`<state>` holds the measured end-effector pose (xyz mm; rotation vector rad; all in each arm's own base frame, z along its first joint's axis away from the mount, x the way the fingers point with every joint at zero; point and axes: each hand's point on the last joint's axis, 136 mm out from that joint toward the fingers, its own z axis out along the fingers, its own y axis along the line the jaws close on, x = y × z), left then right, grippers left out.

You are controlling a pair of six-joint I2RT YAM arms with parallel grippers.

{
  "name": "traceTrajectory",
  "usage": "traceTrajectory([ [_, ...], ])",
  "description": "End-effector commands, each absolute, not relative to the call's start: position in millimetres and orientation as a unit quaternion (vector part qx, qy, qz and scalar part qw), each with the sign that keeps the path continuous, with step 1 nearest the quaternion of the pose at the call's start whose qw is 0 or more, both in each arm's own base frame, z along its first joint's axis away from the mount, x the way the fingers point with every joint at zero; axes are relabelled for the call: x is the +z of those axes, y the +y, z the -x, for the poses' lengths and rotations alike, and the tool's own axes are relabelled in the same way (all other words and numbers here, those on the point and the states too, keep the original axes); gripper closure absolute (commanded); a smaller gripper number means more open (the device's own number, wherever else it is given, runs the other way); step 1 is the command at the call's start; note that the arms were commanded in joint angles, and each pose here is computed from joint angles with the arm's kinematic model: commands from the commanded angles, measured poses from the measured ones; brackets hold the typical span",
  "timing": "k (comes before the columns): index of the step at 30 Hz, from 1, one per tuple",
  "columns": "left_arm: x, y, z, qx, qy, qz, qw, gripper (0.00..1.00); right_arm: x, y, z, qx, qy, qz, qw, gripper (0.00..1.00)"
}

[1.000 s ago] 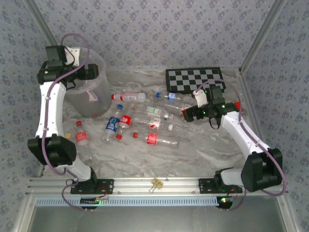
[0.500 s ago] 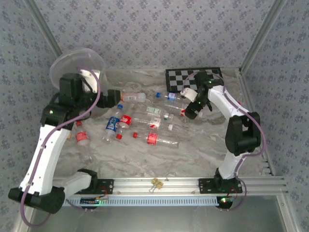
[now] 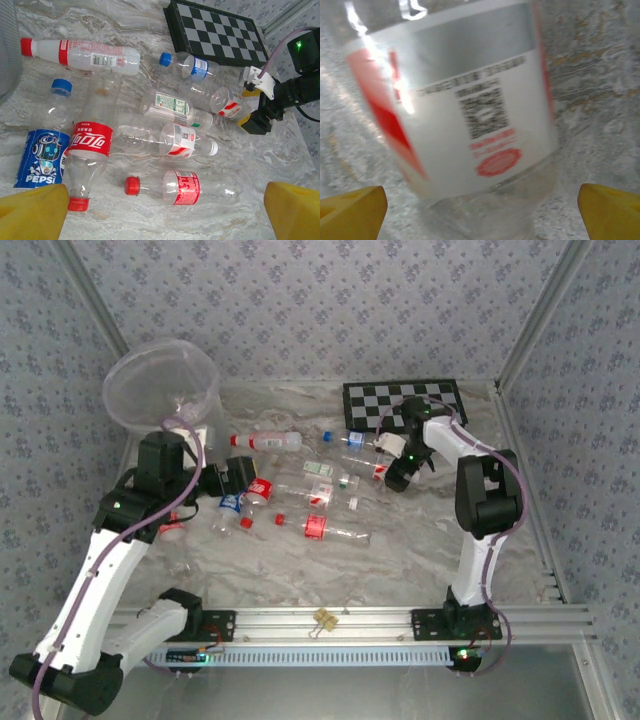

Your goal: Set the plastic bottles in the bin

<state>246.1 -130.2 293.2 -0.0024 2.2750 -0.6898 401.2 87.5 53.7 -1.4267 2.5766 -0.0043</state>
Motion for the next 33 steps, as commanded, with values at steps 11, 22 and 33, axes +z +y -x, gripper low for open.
traceTrajectory([
  [11, 294, -144, -273, -0.288, 0.883, 0.018, 0.37, 0.0, 26, 100, -403, 0.044, 0.856, 0.502, 0.11, 0.15],
  [22, 299, -155, -294, -0.298, 0.877, 0.018, 0.376, 0.0, 71, 100, -393, 0.03, 0.859, 0.497, 0.118, 0.41],
  [33, 336, -188, -329, -0.388, 0.803, 0.07, 0.446, 0.03, 158, 109, -396, 0.025, 0.916, 0.309, 0.254, 0.44],
])
